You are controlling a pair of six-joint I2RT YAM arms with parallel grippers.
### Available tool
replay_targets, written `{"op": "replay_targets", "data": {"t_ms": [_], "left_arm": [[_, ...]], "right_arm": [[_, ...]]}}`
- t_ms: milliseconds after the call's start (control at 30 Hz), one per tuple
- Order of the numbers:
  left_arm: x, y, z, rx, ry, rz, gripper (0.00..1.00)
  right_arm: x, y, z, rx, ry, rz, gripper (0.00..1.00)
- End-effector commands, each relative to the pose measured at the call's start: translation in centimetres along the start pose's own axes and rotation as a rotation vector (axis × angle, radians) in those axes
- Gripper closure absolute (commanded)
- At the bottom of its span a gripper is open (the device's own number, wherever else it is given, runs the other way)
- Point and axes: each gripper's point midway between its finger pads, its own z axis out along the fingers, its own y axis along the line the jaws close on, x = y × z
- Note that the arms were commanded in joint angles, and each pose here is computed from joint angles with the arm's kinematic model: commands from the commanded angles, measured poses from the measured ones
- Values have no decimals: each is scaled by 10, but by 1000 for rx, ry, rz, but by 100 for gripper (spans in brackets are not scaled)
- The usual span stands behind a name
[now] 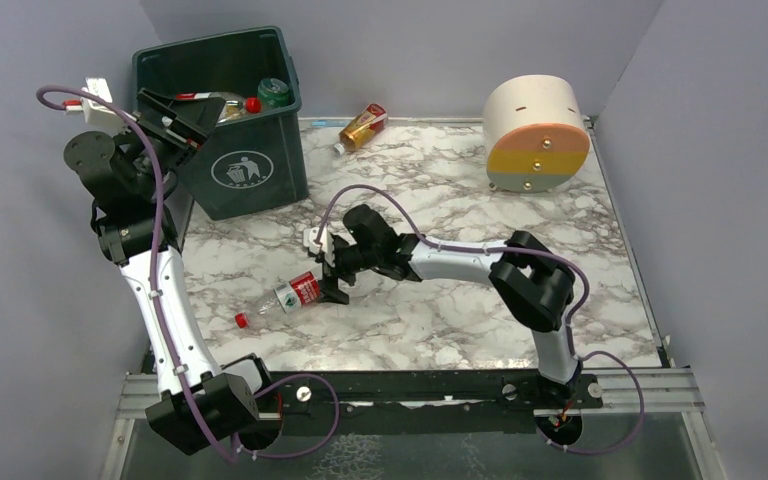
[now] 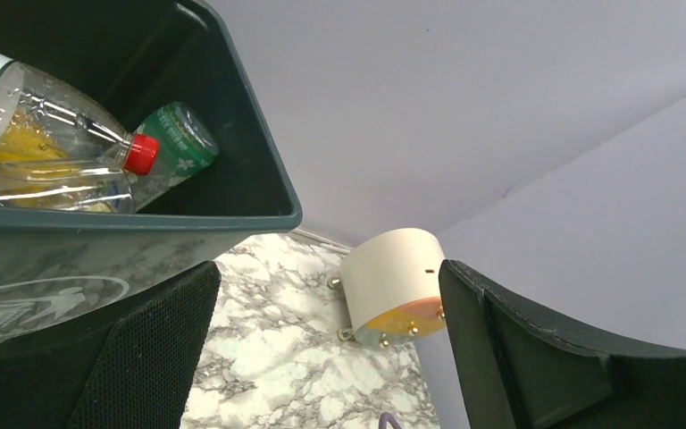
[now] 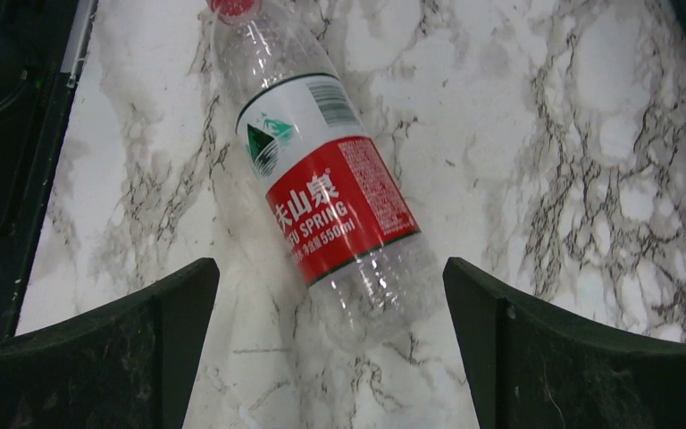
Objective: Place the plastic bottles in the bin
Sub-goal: Place the plastic bottle in the trash bin, then pick up the plastic bottle at the center of the board.
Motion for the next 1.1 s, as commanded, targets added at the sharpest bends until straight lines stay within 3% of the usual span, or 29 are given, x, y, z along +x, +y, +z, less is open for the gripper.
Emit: {"op": "replay_targets", "data": {"t_ms": [0, 500, 800, 1067], "left_arm": [[6, -5, -5, 25, 22, 0, 1], [13, -1, -5, 32, 49, -15, 1], [18, 5, -5, 24, 55, -24, 1], [23, 5, -8, 27, 63, -28, 1]], "right_arm": [[-15, -1, 19, -14, -28, -131, 0], [31, 3, 65, -61, 130, -130, 1], [40, -3, 55, 12, 173, -102, 34], [34, 4, 32, 42, 166, -78, 52]]}}
